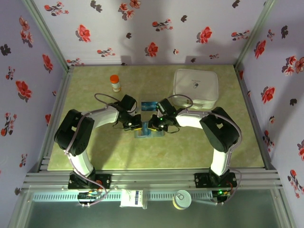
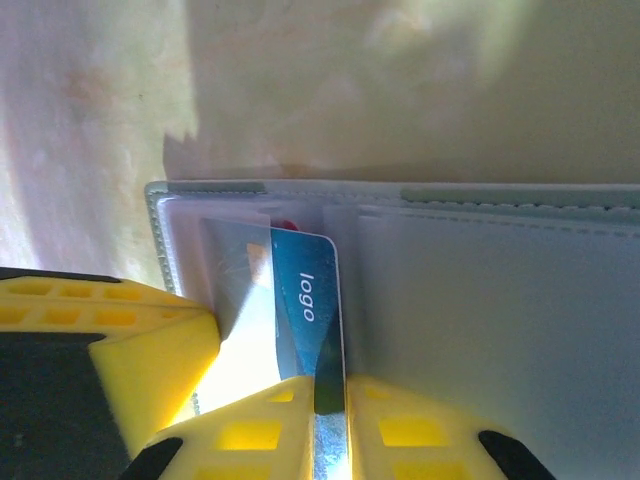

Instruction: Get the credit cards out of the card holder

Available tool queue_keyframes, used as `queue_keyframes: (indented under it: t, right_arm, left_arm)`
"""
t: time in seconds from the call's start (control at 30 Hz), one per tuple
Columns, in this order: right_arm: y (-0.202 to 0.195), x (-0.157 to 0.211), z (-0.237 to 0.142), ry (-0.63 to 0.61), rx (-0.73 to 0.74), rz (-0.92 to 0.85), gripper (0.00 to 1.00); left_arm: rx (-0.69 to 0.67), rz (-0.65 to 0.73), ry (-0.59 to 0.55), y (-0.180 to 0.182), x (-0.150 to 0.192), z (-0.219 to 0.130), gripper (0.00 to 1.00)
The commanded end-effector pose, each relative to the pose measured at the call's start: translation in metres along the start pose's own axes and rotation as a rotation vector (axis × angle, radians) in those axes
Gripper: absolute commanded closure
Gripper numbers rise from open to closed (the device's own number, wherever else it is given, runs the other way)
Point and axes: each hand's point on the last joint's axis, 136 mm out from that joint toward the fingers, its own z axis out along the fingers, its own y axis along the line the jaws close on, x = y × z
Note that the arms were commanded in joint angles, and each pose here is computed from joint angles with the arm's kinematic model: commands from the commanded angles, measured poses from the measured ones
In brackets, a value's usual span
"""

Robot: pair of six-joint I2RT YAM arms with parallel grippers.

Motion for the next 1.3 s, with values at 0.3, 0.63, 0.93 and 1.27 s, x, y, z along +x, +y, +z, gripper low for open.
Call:
queue_keyframes:
  t: [0.3, 0.63, 0.93, 1.27]
  right_arm:
    - [0.003, -0.005, -0.015, -0.037, -0.008, -0.017, 0.93]
    - [-0.002, -0.008, -0.045, -0.065, 0.072, -0.107, 0.99]
    - [0.012, -0.02, -0.067, -0.039, 0.171, -0.388, 1.0]
    - [0.026, -0.05, -0.092, 0.028, 0.344, -0.913, 1.0]
  left_arm:
    - [-0.075, -0.002, 0.043, 0.022, 0.014, 0.005, 1.0]
    - [-0.037, 0.004, 0.028, 0.012, 0.009, -0.001, 1.0]
    - [0.001, 0.027, -0.024, 0.0, 0.002, -0.017, 0.96]
    - [0.016, 0.006, -0.087, 0.01, -0.002, -0.036, 0.92]
